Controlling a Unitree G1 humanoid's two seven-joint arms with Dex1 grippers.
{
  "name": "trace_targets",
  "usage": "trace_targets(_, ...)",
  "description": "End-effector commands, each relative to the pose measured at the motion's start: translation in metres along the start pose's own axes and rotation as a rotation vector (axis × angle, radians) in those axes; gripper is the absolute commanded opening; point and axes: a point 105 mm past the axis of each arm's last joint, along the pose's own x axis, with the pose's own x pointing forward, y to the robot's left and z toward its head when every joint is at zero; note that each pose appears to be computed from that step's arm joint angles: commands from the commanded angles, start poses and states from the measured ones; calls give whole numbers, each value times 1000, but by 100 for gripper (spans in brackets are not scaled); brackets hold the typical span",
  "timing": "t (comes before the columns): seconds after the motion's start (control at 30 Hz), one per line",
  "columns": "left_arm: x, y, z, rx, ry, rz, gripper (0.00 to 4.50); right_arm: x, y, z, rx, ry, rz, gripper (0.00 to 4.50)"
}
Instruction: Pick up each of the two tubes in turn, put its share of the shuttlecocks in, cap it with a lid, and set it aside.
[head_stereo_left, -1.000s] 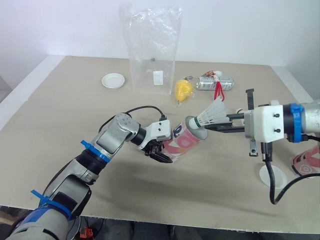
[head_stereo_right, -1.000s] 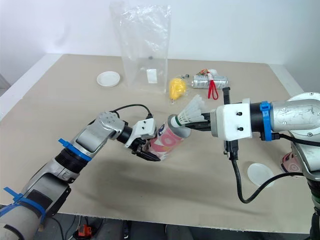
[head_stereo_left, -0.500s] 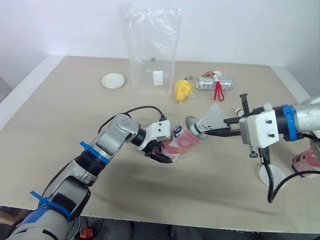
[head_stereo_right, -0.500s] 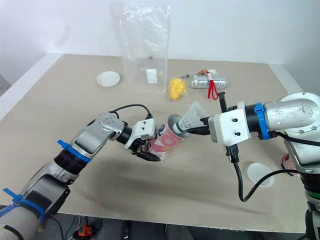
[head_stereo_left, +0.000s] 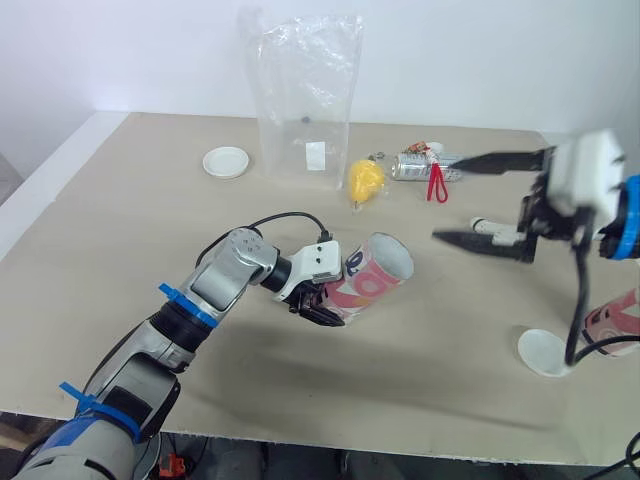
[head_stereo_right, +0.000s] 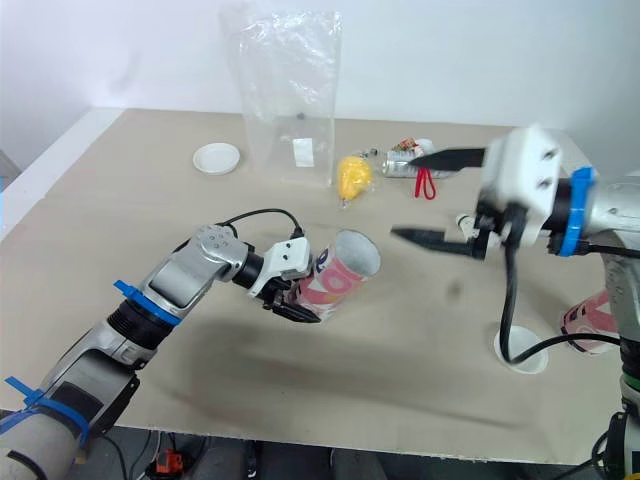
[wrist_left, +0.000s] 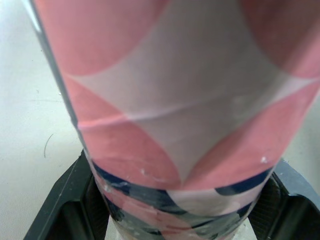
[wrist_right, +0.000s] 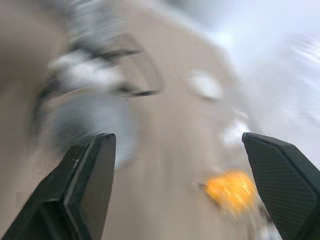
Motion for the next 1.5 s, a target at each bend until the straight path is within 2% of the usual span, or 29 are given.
trace_targets(0.03,-5,4,-3,-2,20,25,297,-18,-18,-44,263,65,-317,445)
trace_targets(0.13,-5,3,-3,-1,19,22,297,-27,-12,-86,402,145,-514,445)
trace_targets(0.2,-5,3,-3,-2,19,20,297,-28,-6,-104,463,169,-589,445)
trace_targets(0.47,-4,0,-5,-10,22,23,297,-32,-10,-151,610,233,-804,445)
trace_targets(1.0,-6,-3,-7,-22,28,39,297,-13,-22,-184,713,222,-859,445)
trace_targets(1.23,-7,-3,-8,-24,30,44,297,-9,-28,-202,719,268,-894,445)
trace_targets(1.5,-7,-4,-9,-28,31,48,297,-3,-41,-210,738,244,-955,445)
